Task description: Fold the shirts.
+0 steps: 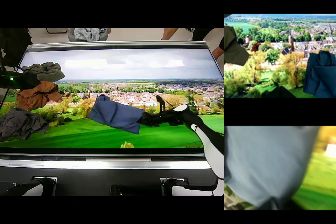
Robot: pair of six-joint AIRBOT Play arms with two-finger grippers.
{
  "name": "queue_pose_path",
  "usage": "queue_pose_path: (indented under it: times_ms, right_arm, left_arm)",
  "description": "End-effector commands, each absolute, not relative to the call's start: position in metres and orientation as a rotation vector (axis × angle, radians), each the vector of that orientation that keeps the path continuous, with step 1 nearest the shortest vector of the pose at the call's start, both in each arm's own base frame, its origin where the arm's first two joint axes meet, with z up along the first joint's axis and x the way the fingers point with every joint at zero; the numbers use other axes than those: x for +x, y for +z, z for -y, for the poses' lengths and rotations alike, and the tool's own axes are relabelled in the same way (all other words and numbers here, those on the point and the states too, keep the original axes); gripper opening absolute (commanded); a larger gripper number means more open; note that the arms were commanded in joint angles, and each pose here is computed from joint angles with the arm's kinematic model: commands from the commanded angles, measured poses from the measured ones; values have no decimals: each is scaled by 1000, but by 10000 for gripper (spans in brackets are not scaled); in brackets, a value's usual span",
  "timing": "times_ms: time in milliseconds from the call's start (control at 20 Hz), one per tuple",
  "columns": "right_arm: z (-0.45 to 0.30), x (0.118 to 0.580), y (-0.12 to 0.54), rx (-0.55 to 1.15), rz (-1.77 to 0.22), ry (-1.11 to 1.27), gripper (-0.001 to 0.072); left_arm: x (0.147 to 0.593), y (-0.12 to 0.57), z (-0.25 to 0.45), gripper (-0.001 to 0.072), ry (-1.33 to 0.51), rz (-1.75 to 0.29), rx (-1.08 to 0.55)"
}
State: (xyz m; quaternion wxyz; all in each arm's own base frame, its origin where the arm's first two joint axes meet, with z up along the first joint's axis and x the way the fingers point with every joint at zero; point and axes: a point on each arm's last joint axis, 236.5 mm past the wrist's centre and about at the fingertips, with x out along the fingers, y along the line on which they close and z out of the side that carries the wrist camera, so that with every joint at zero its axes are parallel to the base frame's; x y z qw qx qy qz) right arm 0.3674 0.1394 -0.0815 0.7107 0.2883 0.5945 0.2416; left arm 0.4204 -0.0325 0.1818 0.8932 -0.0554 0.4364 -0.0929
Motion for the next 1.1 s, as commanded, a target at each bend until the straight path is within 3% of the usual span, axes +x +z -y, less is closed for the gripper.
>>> queue_pose_path:
  times_ms: [0, 250, 500, 1050]
  right_arm:
    - [-149, 394, -70, 631, -1216, 526, 42]
    - [-114, 438, 62, 402, -1077, 682, 41]
    - [-18, 459, 168, 336, -942, 518, 42]
    - [231, 386, 144, 483, -939, -38, 43]
  left_arm:
    - [421, 182, 32, 24, -192, -904, -116]
    - [423, 177, 32, 25, -192, -915, -118]
    - [425, 162, 38, 25, -204, -940, -129]
    - [421, 151, 54, 25, -242, -970, -137]
